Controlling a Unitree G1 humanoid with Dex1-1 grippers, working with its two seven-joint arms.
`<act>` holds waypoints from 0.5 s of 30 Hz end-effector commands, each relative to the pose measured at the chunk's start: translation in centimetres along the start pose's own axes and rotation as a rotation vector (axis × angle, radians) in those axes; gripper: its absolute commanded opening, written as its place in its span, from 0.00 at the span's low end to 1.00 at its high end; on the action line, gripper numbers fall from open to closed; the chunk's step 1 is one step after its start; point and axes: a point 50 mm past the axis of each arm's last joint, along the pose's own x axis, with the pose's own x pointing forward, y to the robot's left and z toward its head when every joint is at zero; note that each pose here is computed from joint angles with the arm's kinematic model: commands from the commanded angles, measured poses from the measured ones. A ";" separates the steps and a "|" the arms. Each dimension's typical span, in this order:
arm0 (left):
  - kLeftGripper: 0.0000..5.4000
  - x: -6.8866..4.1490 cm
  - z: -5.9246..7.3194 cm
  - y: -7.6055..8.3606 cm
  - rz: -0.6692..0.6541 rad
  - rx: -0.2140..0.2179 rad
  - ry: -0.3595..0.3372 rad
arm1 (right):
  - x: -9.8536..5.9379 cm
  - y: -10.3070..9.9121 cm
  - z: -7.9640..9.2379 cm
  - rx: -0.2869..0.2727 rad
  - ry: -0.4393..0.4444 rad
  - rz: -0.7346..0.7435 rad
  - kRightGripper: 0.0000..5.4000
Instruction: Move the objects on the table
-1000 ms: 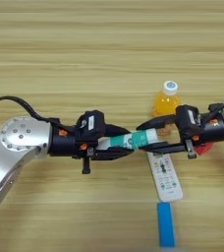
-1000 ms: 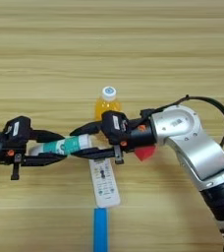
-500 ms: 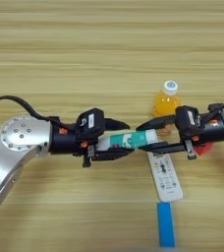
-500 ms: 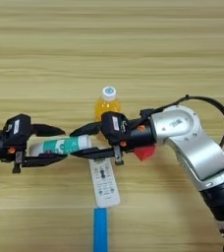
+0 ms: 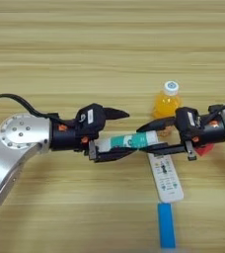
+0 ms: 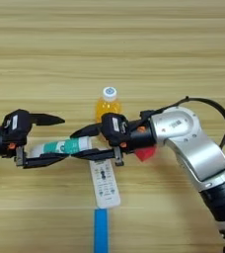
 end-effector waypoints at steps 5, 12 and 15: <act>0.89 -0.5 1.7 -0.1 0.000 0.018 -0.148 | -0.2 -0.4 0.1 -0.029 0.000 -0.014 0.31; 1.00 -1.4 3.0 0.5 0.089 -0.021 -0.288 | -0.5 -0.6 0.4 -0.033 -0.021 -0.038 0.31; 1.00 -1.8 3.4 1.2 0.177 -0.030 -0.338 | -0.7 -0.6 0.6 -0.035 -0.033 -0.050 0.31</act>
